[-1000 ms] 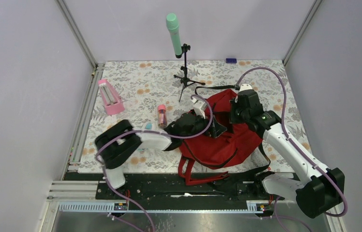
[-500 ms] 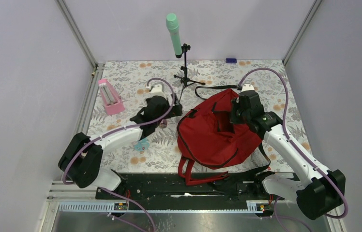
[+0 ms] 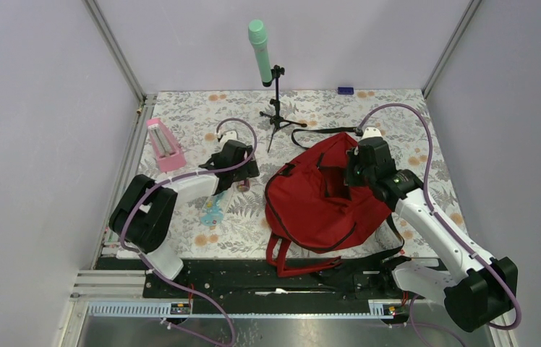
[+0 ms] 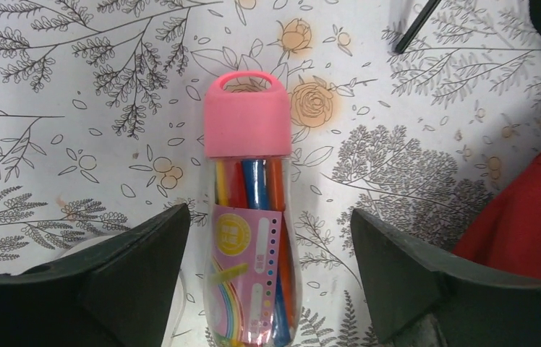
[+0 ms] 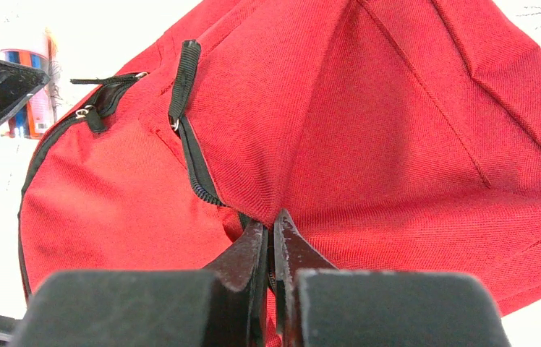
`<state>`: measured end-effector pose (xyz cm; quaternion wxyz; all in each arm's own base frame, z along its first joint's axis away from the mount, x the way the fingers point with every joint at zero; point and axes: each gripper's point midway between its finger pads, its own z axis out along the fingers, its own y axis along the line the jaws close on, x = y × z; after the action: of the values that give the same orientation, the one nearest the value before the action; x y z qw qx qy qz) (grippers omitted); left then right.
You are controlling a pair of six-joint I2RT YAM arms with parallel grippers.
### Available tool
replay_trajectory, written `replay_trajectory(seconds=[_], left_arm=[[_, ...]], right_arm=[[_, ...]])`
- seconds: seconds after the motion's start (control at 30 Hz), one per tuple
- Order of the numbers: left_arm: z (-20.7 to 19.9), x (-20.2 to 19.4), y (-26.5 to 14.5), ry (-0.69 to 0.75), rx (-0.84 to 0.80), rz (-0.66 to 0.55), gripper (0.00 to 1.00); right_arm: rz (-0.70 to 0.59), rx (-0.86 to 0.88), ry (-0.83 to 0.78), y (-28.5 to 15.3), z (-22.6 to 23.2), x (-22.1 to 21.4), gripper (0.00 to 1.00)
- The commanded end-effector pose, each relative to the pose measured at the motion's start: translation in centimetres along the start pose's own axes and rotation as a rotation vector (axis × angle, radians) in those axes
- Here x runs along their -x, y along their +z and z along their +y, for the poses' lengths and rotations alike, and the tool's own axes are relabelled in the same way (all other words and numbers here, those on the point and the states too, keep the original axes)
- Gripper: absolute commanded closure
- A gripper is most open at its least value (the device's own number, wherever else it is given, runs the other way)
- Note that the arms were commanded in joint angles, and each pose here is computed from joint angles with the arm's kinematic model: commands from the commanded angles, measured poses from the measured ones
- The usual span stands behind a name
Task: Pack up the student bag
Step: Pick up the stationery from the center of the board, then place the stationery in the student bag.
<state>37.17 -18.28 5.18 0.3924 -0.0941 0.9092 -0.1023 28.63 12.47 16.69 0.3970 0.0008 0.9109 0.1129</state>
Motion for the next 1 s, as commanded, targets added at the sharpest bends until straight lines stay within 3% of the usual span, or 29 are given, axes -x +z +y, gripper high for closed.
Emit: replay_trajectory(seconds=[0.0,0.23,0.43,0.6,0.67,0.97], left_arm=[[-1.5,1.7,0.3,0.009,-0.05,-0.037,0.18],[-1.3,0.2,1.2,0.025,-0.051,0.011,0.47],[-2.0,0.7,0.2,0.017,-0.095,-0.005,0.81],[-6.0,3.9,-5.8,0.02,-0.309,-0.093,0.82],[-8.4,4.1,-8.7,0.046,-0.424,-0.072,0.82],[-20.0,-6.4,-20.8,0.113,-0.96,0.377,0.8]], right_arm=[[-0.069,0.048,0.029,-0.7,1.0,1.7,1.0],[-0.069,0.047,0.031,-0.7,1.0,1.7,1.0],[-0.066,0.048,0.03,-0.6,1.0,1.8,1.0],[-0.071,0.049,0.029,-0.7,1.1,1.9,1.0],[-0.072,0.049,0.029,-0.7,1.1,2.0,1.0],[-0.066,0.069,0.046,-0.7,1.6,2.1,1.0]])
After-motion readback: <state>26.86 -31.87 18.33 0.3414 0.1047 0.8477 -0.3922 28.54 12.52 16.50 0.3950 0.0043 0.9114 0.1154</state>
